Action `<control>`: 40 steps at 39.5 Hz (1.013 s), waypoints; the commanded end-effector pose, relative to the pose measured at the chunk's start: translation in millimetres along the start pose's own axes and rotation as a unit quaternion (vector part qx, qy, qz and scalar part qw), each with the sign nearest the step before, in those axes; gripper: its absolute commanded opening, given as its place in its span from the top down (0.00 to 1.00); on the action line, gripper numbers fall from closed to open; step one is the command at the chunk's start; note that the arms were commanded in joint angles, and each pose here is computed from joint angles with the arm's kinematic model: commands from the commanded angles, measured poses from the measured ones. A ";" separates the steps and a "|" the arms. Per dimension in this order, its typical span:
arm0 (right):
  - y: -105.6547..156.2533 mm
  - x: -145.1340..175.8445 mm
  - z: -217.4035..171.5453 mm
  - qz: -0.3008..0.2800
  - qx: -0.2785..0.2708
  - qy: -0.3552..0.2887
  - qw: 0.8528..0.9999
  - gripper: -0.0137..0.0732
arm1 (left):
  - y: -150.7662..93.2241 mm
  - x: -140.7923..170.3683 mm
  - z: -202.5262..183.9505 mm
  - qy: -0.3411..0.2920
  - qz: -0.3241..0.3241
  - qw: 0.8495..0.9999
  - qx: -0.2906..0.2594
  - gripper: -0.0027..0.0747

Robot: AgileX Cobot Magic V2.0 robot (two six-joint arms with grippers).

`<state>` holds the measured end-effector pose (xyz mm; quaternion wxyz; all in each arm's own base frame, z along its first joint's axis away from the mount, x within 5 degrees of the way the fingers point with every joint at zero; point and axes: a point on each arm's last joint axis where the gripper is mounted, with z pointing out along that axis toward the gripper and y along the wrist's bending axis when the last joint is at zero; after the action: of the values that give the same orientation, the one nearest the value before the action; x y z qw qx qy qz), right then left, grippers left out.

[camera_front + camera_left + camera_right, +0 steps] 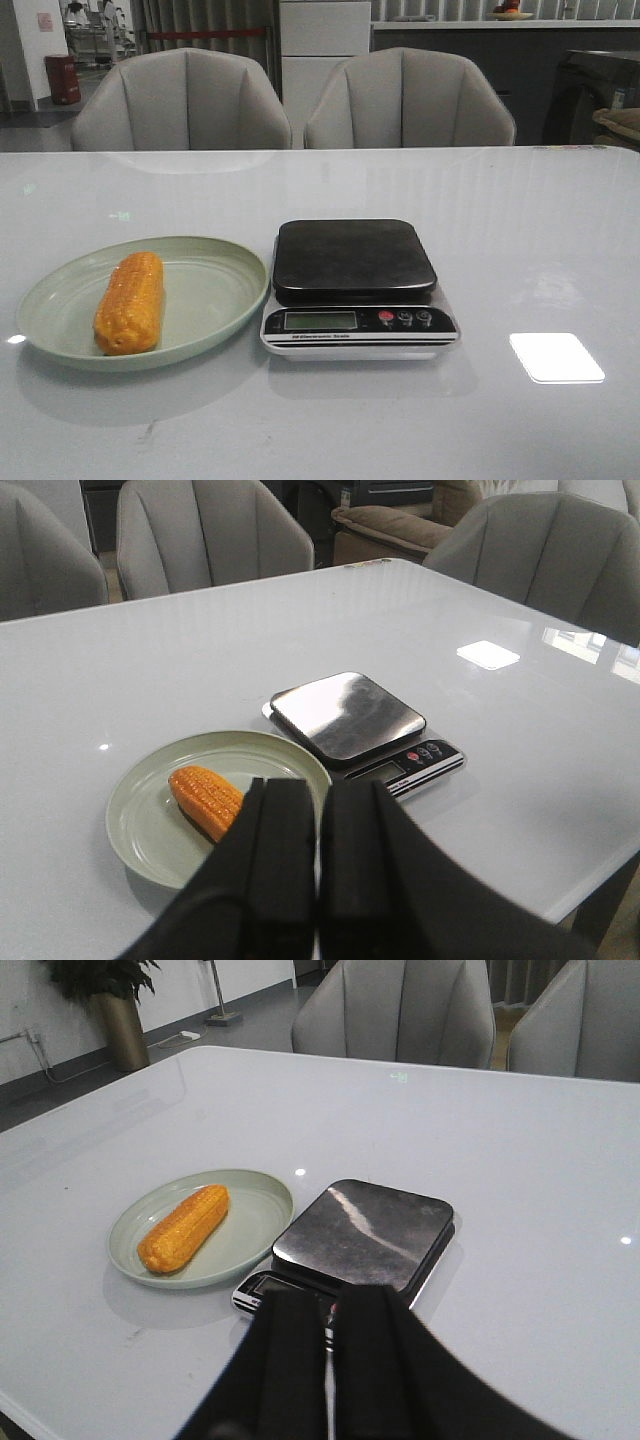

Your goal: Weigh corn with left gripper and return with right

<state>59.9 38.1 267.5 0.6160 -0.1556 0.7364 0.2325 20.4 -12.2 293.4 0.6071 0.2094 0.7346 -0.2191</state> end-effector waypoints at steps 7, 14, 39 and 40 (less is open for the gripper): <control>2.3 -13.9 -1.2 -0.007 -0.007 -0.045 0.999 0.62 | -1.2 -13.7 -2.3 -0.041 0.000 0.999 0.005 0.81; 2.3 -13.9 -1.2 -0.007 -0.007 -0.045 0.999 0.62 | -1.2 -13.1 -1.8 -0.040 0.000 0.999 0.005 0.81; 2.3 -14.0 -1.2 -0.007 -0.007 -0.045 0.999 0.62 | 24.1 68.3 37.4 -0.180 0.026 0.963 -0.200 0.81; 2.3 -14.1 -1.2 -0.007 -0.007 -0.046 0.999 0.62 | 25.0 72.0 38.4 -0.185 0.025 0.961 -0.204 0.81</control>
<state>59.9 38.1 267.5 0.6160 -0.1556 0.7364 0.2325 54.6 -11.4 207.5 0.7086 0.0688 0.6977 -0.0798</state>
